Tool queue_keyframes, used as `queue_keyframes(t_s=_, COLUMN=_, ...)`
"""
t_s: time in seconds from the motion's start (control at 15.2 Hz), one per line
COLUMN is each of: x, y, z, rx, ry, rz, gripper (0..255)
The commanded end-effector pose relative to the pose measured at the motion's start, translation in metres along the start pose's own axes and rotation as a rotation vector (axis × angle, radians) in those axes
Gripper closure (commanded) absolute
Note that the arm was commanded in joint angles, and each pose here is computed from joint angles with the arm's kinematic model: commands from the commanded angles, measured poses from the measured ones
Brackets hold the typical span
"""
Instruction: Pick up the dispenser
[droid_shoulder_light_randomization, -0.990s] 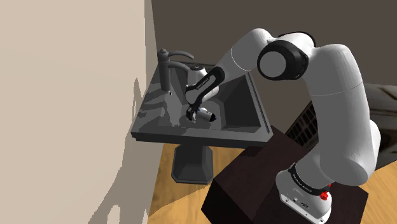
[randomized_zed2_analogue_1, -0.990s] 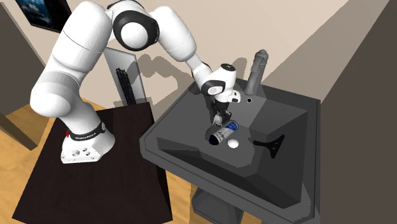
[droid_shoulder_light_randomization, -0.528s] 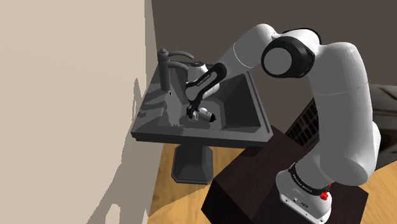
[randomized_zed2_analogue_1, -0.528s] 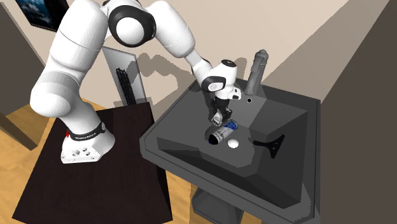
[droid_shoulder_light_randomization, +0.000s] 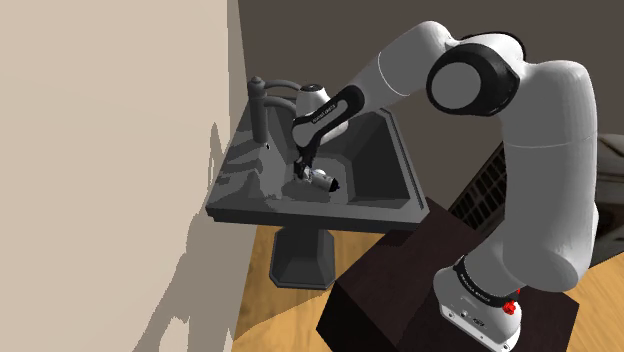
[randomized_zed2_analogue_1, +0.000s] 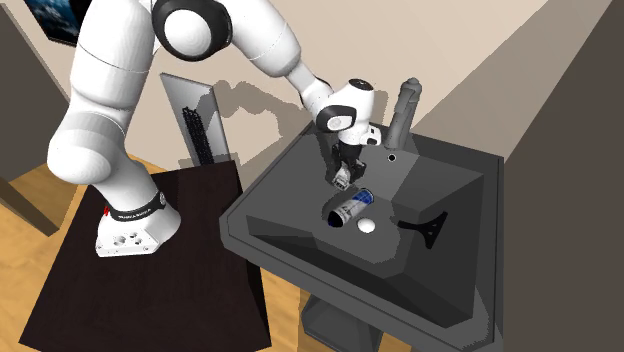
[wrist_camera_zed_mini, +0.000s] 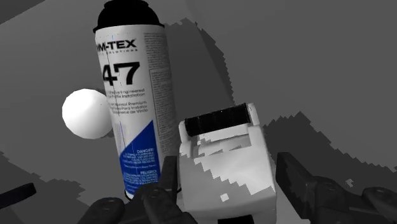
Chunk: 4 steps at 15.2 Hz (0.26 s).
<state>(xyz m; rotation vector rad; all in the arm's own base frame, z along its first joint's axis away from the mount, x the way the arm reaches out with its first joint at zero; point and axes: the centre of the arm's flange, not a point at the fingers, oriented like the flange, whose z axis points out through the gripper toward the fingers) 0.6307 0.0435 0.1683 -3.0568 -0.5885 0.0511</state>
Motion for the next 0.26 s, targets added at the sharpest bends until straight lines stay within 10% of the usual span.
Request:
queue_keyframes(t_s=0.0, x=-0.0001, y=0.0003, z=-0.0094, rx=0.0, ry=0.0, rz=0.0, gripper=255)
queue_keyframes(t_s=0.2, x=-0.0002, y=0.0001, z=-0.0155, rx=0.0, ry=0.0, rz=0.0, gripper=255)
